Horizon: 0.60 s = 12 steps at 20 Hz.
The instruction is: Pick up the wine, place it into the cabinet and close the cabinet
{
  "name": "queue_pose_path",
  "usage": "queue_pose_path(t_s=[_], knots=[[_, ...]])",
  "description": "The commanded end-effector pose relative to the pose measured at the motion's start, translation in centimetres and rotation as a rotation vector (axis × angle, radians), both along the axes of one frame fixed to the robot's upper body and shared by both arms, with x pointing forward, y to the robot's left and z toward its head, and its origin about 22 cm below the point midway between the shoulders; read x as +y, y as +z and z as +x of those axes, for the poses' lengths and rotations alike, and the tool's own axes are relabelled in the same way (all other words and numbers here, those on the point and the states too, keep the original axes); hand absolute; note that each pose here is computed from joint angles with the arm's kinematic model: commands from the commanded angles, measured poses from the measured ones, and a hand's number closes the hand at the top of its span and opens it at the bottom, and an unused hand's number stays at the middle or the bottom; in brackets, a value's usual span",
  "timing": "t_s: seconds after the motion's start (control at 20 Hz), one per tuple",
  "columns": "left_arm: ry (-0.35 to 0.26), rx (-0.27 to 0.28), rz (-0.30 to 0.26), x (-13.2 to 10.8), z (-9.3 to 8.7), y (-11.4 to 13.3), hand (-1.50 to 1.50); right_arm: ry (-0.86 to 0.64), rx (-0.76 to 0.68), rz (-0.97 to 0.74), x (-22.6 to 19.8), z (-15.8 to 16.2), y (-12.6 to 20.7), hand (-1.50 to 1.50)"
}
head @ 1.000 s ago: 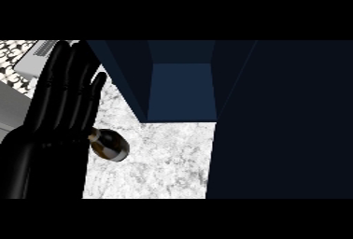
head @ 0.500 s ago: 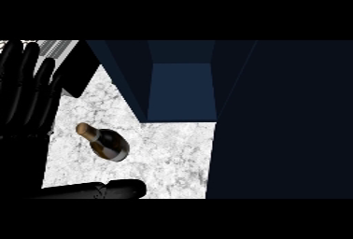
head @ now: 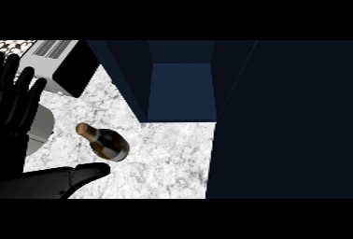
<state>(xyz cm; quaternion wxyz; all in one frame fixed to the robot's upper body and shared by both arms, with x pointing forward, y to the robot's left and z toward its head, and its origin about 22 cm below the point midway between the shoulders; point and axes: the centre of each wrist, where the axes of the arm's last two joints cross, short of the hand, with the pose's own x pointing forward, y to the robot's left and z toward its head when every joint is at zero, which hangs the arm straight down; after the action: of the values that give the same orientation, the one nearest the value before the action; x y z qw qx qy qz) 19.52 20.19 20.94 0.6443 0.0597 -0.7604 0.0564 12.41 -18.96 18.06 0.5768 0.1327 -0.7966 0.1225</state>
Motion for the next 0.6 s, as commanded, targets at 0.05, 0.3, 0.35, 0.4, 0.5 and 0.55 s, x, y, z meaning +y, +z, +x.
queue_pose_path(t_s=[0.05, 0.3, 0.35, 0.4, 0.5, 0.55], knots=[[0.011, 0.022, 0.003, 1.1, 1.6, -2.0, -1.50, 0.015, -0.080, 0.061, -0.7, -4.1, 3.1, -1.50], [0.019, 0.055, -0.020, 2.1, 0.5, -5.1, -1.50, 0.015, -0.074, 0.038, -1.0, -4.9, 3.5, -1.50], [0.038, 0.101, -0.035, 3.4, 0.6, -4.9, -1.50, 0.037, -0.079, 0.028, -1.6, -5.5, 4.1, -1.50], [0.032, 0.091, -0.044, 3.6, 1.6, -5.9, -1.50, 0.038, -0.069, 0.025, -1.3, -5.5, 3.6, -1.50], [0.007, 0.104, -0.036, 4.4, 1.0, -5.1, -1.50, 0.024, -0.073, -0.006, -1.3, -4.1, 3.4, -1.50], [0.004, 0.135, -0.018, 3.3, 0.7, -7.1, -1.50, 0.011, -0.071, 0.044, -0.8, -4.5, 3.5, -1.50]])
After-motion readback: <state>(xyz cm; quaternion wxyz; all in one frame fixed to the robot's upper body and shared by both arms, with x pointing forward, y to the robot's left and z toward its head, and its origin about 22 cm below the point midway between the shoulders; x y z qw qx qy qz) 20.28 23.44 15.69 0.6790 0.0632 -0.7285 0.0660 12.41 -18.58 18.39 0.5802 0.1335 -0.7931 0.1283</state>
